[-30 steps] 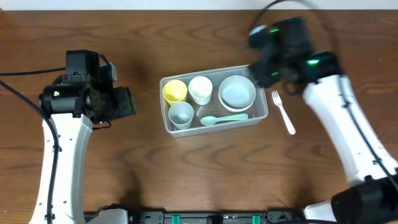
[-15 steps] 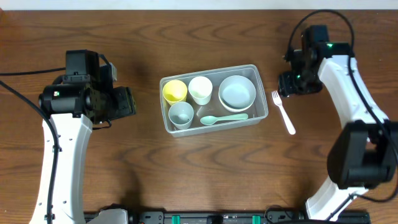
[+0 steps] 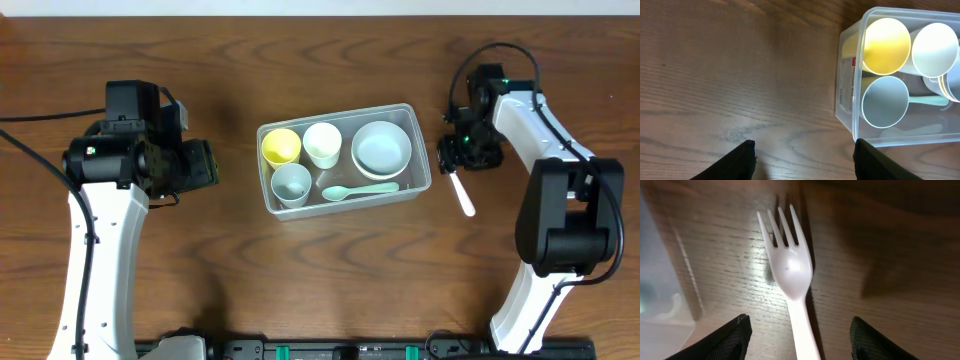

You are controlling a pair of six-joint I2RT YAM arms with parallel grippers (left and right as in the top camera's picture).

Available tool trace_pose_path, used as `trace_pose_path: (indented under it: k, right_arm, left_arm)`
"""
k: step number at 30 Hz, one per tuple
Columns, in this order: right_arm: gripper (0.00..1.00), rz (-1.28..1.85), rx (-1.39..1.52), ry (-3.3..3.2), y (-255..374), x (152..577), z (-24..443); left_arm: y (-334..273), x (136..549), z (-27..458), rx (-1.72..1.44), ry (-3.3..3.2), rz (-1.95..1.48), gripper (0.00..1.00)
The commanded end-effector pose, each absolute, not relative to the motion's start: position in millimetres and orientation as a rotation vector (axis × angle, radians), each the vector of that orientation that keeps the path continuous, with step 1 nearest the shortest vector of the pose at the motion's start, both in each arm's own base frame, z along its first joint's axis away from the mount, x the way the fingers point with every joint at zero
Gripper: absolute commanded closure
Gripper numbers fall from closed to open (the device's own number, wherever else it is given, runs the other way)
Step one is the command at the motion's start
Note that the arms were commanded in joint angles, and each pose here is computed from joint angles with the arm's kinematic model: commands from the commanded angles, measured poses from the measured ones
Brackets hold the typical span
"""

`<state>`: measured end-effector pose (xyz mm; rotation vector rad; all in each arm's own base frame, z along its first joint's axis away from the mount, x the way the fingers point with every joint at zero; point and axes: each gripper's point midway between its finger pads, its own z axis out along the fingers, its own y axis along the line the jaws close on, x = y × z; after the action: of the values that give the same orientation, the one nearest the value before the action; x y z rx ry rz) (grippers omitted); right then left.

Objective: Pack container
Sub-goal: 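Move the right gripper back to the white fork and grasp it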

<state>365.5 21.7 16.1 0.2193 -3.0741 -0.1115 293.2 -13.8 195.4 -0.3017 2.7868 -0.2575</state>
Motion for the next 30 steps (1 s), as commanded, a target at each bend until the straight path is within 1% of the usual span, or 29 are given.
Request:
trace_pose_path:
  k: [1,11,12,15,18,21,24,25,27,30]
  right_arm:
    - [0.36,-0.091,0.249,-3.047,21,357,4]
    - [0.35,-0.081,0.25,-3.052,20,345,-24]
    - [0.36,-0.081,0.25,-3.052,20,344,-25]
    - [0.43,-0.081,0.25,-3.054,20,344,-25]
    - [0.56,-0.081,0.251,-3.057,20,345,-25]
    - [0.64,-0.081,0.253,-3.058,21,345,-25]
    - [0.74,-0.081,0.257,-3.058,21,345,-25]
    - [0.77,-0.08,0.259,-3.058,22,345,-25]
    - [0.78,-0.08,0.262,-3.057,22,345,-25]
    - [0.84,-0.08,0.262,-3.058,22,346,-25]
  left_arm:
    - [-14,292,196,-0.297,2.787,-0.271,0.36]
    - [-14,292,196,-0.298,2.787,-0.27,0.36]
    - [-14,292,196,-0.297,2.787,-0.271,0.36]
    - [-14,292,196,-0.297,2.787,-0.271,0.36]
    - [-14,292,196,-0.298,2.787,-0.271,0.37]
    - [-14,292,196,-0.297,2.787,-0.271,0.37]
    - [-14,292,196,-0.297,2.787,-0.271,0.36]
    - [-14,292,196,-0.297,2.787,-0.271,0.37]
    - [-14,292,196,-0.297,2.787,-0.271,0.37]
    - [-14,292,196,-0.297,2.787,-0.271,0.37]
